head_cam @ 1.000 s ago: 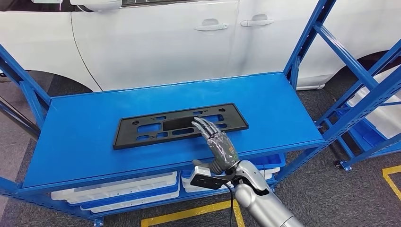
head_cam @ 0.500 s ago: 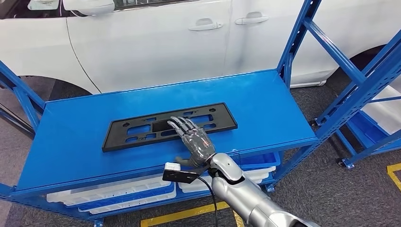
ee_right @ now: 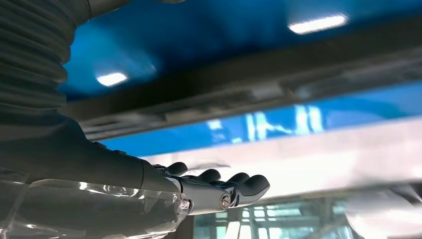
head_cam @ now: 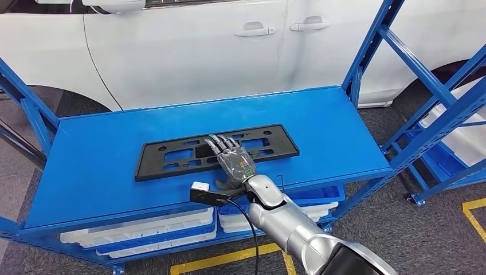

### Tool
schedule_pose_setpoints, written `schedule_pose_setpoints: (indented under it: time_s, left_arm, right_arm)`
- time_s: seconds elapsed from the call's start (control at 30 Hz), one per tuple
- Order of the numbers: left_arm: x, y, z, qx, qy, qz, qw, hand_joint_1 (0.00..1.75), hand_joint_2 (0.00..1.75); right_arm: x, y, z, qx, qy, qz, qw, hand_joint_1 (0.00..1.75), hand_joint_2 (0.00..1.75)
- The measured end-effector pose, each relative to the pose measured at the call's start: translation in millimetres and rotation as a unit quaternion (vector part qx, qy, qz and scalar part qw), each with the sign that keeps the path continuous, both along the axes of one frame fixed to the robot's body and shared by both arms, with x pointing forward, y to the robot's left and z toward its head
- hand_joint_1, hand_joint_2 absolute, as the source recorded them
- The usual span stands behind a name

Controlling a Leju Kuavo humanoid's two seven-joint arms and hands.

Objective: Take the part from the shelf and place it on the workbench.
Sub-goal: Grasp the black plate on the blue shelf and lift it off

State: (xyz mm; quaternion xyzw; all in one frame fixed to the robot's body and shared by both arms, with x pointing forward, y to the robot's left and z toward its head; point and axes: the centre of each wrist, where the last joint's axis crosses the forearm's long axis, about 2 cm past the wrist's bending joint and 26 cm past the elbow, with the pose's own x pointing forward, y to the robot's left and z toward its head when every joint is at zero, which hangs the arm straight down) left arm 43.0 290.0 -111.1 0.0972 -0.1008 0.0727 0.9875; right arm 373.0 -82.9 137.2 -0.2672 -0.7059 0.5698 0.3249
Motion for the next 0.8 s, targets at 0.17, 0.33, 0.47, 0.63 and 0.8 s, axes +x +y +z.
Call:
schedule_pose_setpoints:
  time_s: [0.17,0.33,0.47,0.63,0.8]
  left_arm:
    - [0.1,0.1,0.0,-0.001,0.0,-0.004,1.0,0.0,0.0]
    - [0.5,1.1,0.0,-0.001,-0.001,-0.003,1.0,0.0,0.0]
    - [0.0,2.4,0.0,0.0,0.0,-0.003,1.0,0.0,0.0]
    - [-0.9,4.1,-0.1,0.007,0.004,-0.006,1.0,0.0,0.0]
    - [2.1,4.0,0.3,0.009,0.0,-0.01,1.0,0.0,0.0]
  right_arm:
    - [5.5,-0.8,2.7,-0.027,-0.006,-0.021,0.999,0.0,1.75]
    - [8.0,0.1,4.8,-0.043,-0.011,-0.027,0.999,0.0,1.75]
    - [7.2,2.8,4.4,-0.067,-0.017,-0.035,0.997,0.0,1.75]
    - [7.2,2.3,2.2,-0.122,-0.038,-0.048,0.991,0.0,1.75]
    - [9.5,4.3,6.0,-0.152,-0.058,-0.046,0.986,1.75,1.75]
